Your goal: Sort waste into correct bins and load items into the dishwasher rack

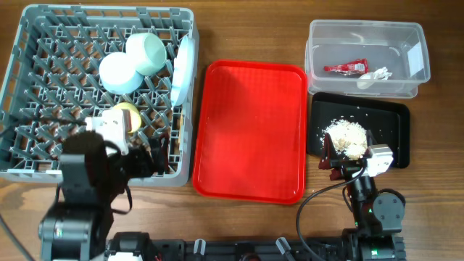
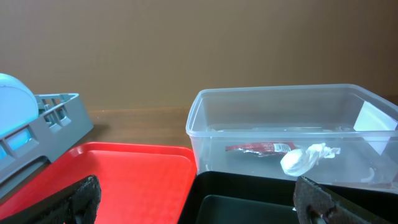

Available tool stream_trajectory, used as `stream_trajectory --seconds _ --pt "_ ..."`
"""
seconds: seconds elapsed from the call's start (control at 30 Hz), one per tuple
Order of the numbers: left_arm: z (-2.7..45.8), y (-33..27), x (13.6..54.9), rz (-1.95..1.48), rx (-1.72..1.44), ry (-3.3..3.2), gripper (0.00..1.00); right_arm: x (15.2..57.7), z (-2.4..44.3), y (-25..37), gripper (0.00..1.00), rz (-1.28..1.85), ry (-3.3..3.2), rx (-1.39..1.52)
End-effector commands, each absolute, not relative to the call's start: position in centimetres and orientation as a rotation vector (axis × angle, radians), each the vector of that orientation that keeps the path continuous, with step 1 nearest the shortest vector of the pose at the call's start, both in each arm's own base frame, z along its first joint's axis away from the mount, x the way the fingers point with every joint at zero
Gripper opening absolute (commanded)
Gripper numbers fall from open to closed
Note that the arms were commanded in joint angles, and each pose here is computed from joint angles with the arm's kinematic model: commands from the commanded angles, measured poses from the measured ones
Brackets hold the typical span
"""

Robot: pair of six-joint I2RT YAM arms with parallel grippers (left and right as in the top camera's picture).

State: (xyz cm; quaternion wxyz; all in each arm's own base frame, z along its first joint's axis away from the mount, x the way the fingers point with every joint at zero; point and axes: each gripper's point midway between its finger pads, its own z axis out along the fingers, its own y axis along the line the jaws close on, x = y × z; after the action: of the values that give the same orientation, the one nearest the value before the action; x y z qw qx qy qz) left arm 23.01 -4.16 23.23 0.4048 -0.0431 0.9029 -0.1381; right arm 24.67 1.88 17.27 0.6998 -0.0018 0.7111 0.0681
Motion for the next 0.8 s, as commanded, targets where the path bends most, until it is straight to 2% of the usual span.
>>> stream_trajectory --seconds 0.0,0.23,0.77 --pt "23.8 -4.1 21.8 -0.332 -0.068 2.200 1.00 24.6 17.5 1.5 1.00 0.147 1.570 0.026" --pt "21.9 -3.9 21.0 -0.325 -0.054 2.058 1.00 24.6 17.5 1.5 1.00 0.147 1.570 0.026" --pt "19.9 -4.0 23.4 -0.326 0.008 1.595 1.00 24.6 17.5 1.5 1.00 0.147 1.570 0.026"
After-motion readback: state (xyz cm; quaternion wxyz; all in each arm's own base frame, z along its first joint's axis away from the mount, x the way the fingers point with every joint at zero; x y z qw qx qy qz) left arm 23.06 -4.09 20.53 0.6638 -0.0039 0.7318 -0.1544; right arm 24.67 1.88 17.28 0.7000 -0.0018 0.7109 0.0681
